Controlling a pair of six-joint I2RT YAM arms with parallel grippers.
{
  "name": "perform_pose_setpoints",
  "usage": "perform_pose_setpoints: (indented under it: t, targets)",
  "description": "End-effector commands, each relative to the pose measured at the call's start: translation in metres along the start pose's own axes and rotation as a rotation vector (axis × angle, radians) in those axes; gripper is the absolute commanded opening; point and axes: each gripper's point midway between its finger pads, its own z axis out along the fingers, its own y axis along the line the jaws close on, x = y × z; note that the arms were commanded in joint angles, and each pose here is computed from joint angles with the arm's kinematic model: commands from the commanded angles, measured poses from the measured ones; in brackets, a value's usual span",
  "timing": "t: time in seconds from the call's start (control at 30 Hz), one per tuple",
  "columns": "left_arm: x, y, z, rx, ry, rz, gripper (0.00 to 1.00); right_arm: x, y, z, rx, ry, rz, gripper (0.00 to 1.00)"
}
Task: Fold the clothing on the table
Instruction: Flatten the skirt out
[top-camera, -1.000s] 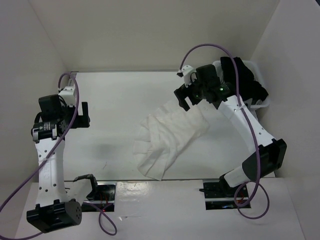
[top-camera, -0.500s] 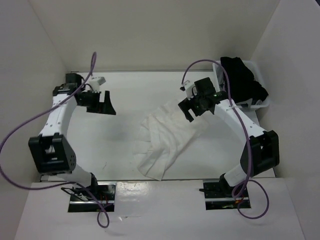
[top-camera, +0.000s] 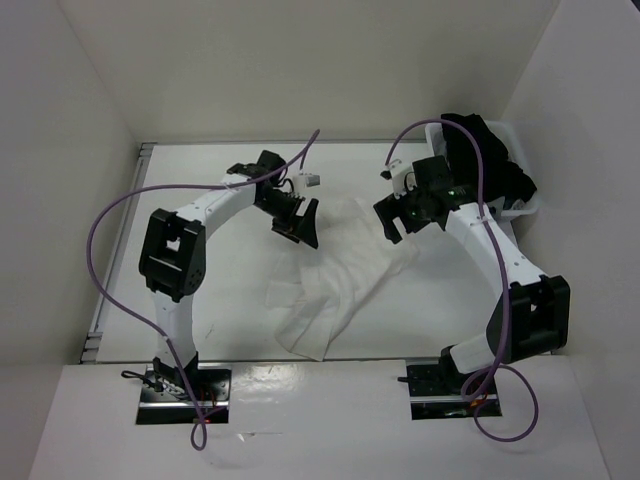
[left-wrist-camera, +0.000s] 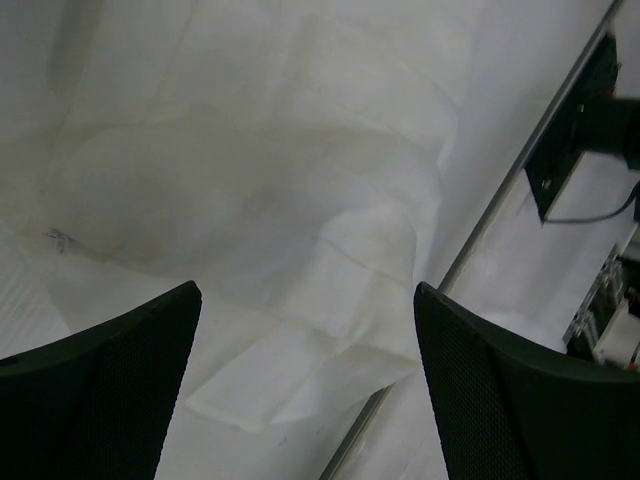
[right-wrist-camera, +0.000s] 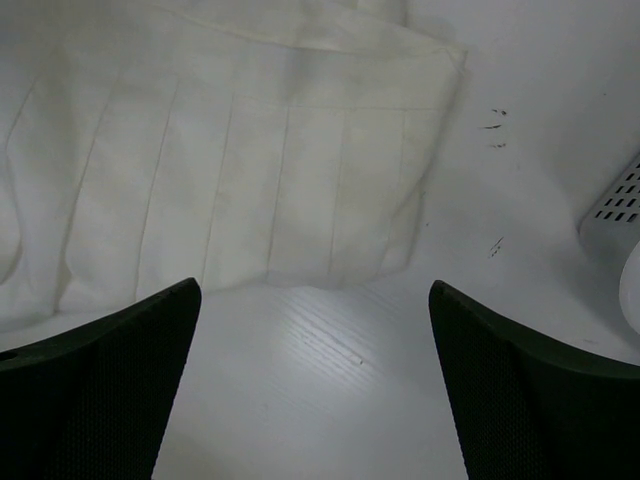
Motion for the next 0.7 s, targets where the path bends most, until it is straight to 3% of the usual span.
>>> perform_pose_setpoints:
  t: [0.0, 0.53, 0.67]
  targets:
    - [-0.028, 0.025, 0.001, -0.081, -0.092, -0.088, 0.92, 0.0, 0.002, -0.005, -0.013, -0.019, -0.003, 0.99]
    - [0.001, 0.066, 0.03, -0.149, -0.017, -0.234, 0.91, -0.007, -0.002, -0.004, 0.004, -0.036, -0.006, 0.99]
    - [-0.003, 0.068, 0.033, -0.14, -0.017, -0.234, 0.84, -0.009, -0.003, -0.003, 0.006, -0.044, 0.001, 0.99]
